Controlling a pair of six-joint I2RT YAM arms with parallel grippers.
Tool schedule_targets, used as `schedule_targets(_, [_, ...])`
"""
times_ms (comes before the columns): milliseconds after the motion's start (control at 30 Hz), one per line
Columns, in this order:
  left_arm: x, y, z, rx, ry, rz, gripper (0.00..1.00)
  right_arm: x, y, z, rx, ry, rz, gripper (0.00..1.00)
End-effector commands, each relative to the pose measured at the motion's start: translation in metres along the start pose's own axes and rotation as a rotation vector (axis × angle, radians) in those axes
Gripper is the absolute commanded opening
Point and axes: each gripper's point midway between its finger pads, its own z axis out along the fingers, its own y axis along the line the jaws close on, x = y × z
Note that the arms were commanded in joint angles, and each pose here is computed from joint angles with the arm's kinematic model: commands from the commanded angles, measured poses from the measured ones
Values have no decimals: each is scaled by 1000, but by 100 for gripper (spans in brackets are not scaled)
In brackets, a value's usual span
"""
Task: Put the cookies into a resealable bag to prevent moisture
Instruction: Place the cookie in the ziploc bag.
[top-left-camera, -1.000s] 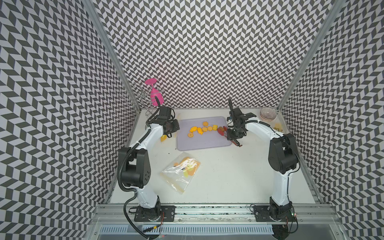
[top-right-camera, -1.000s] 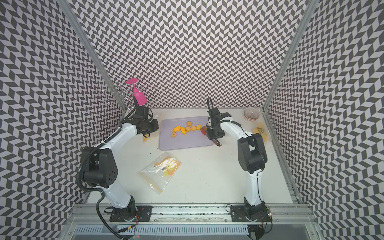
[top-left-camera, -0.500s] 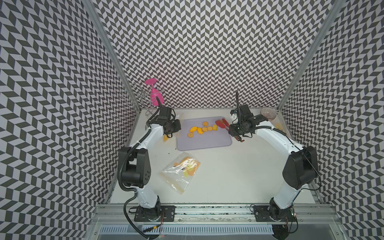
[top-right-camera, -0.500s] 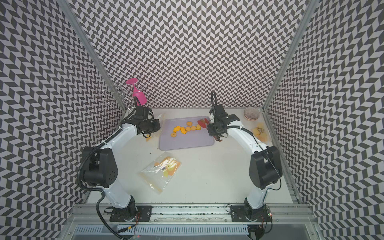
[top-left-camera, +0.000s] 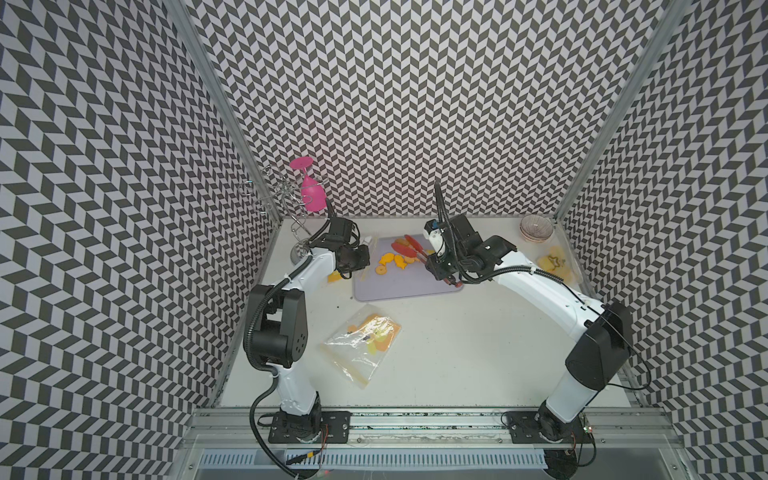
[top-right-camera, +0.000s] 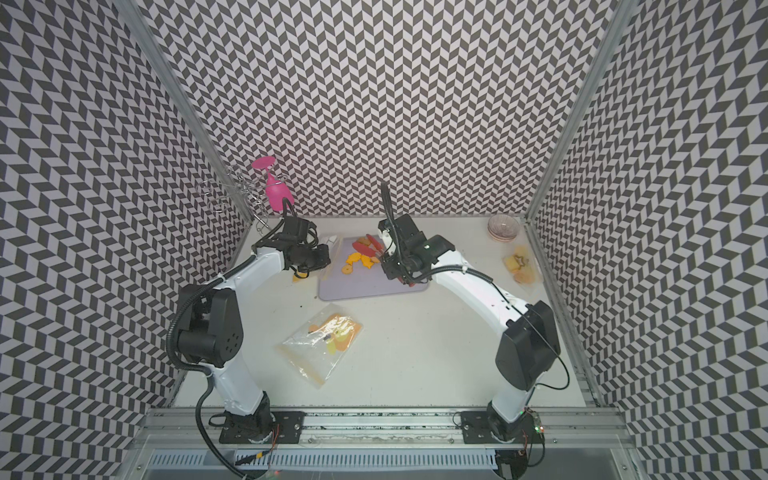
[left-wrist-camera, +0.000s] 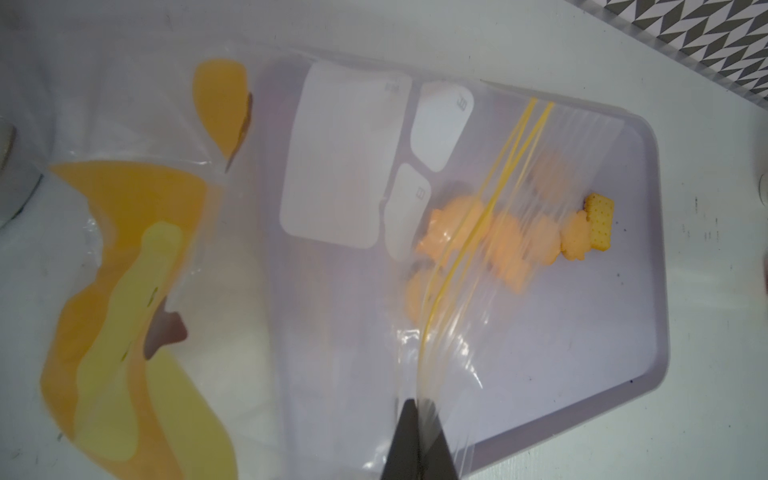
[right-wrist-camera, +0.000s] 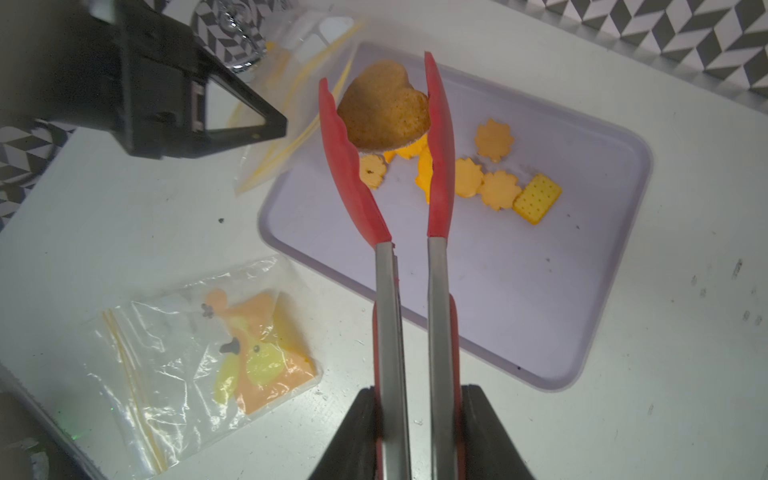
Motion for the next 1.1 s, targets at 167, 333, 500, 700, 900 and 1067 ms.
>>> schedule_targets(167, [-1, -6, 5, 27, 16, 20, 0, -29, 22, 10, 36, -77, -83, 32])
schedule_targets(333, [-1, -8, 6, 41, 21, 23, 0, -31, 34, 25, 27, -61, -103, 32])
schedule_targets(500, [1, -10, 6, 49, 25, 27, 0, -29, 41, 40, 35, -43, -123, 32])
schedule_targets(700, [0, -12, 4, 54, 21, 30, 0, -20, 42, 58, 86, -2, -169, 32])
schedule_targets(900, [-1, -14, 3, 67, 20, 34, 0, -5, 34, 73, 186, 41, -240, 31])
schedule_targets(1067, [-1, -15, 3, 74, 20, 35, 0, -1, 30, 79, 245, 46, -282, 30])
